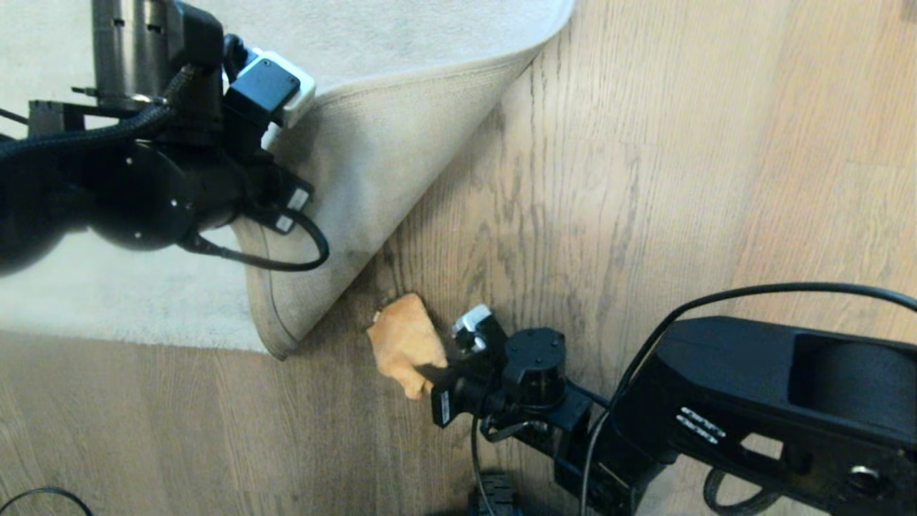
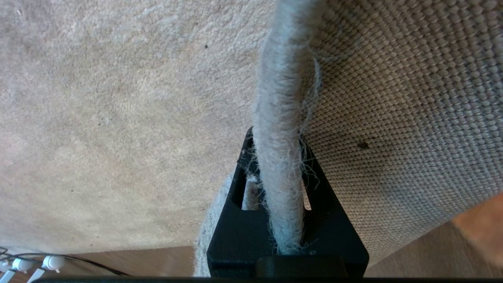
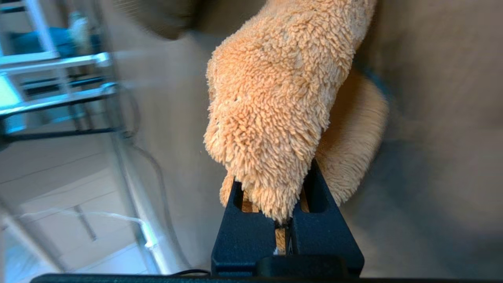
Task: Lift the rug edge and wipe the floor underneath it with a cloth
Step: Wipe the floor under the carpet with a rag
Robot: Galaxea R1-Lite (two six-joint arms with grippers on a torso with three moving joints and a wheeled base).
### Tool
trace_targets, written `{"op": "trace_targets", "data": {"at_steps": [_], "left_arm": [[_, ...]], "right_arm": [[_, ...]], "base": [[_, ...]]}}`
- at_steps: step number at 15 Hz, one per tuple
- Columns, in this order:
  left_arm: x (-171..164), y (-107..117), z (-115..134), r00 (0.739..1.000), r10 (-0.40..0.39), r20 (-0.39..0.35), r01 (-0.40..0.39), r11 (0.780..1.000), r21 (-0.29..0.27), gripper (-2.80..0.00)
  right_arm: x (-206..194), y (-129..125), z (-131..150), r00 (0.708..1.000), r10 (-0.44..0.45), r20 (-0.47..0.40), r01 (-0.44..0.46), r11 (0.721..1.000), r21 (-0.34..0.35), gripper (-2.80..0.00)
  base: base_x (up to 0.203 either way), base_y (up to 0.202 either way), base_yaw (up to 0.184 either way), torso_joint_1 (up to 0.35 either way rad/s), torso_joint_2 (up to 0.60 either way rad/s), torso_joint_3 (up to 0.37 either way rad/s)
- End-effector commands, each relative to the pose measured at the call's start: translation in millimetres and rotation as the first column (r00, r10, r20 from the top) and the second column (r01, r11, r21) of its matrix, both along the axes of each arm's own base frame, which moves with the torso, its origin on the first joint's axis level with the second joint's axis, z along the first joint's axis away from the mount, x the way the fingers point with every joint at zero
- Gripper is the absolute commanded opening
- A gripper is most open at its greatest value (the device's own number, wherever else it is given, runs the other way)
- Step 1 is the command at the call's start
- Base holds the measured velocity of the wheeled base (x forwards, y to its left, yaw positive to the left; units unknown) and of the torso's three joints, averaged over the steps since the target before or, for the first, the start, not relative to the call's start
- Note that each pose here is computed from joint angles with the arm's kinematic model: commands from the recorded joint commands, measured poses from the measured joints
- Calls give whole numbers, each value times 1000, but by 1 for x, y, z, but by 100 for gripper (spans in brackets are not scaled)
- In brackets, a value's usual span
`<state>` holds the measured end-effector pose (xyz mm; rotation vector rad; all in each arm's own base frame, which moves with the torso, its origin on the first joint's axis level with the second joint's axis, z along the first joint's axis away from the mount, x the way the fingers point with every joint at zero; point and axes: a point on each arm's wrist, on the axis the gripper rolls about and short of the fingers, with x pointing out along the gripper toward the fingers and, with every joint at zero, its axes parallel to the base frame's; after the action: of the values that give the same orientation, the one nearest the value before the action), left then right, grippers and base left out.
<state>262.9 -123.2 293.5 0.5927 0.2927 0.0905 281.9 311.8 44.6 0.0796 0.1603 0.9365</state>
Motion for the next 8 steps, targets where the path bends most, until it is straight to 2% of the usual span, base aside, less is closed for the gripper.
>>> {"op": "trace_targets", "data": {"at_steps": [1, 5, 8], "left_arm": [[0, -1, -2, 1000, 1, -8, -1, 1000, 8, -280], [-2, 0, -2, 1000, 7, -6, -7, 1000, -8, -280], [-2, 0, -2, 1000, 7, -5, -7, 1000, -9, -280]], "right_arm": [[14, -25, 12, 998, -67, 13, 67, 998, 11, -280], [22, -76, 44, 984, -174, 44, 173, 985, 23, -280], [11, -117, 67, 971, -231, 64, 231, 973, 15, -280]], "base": [[0, 0, 0, 0, 0, 0], [0, 0, 0, 0, 0, 0], [0, 0, 0, 0, 0, 0]]}}
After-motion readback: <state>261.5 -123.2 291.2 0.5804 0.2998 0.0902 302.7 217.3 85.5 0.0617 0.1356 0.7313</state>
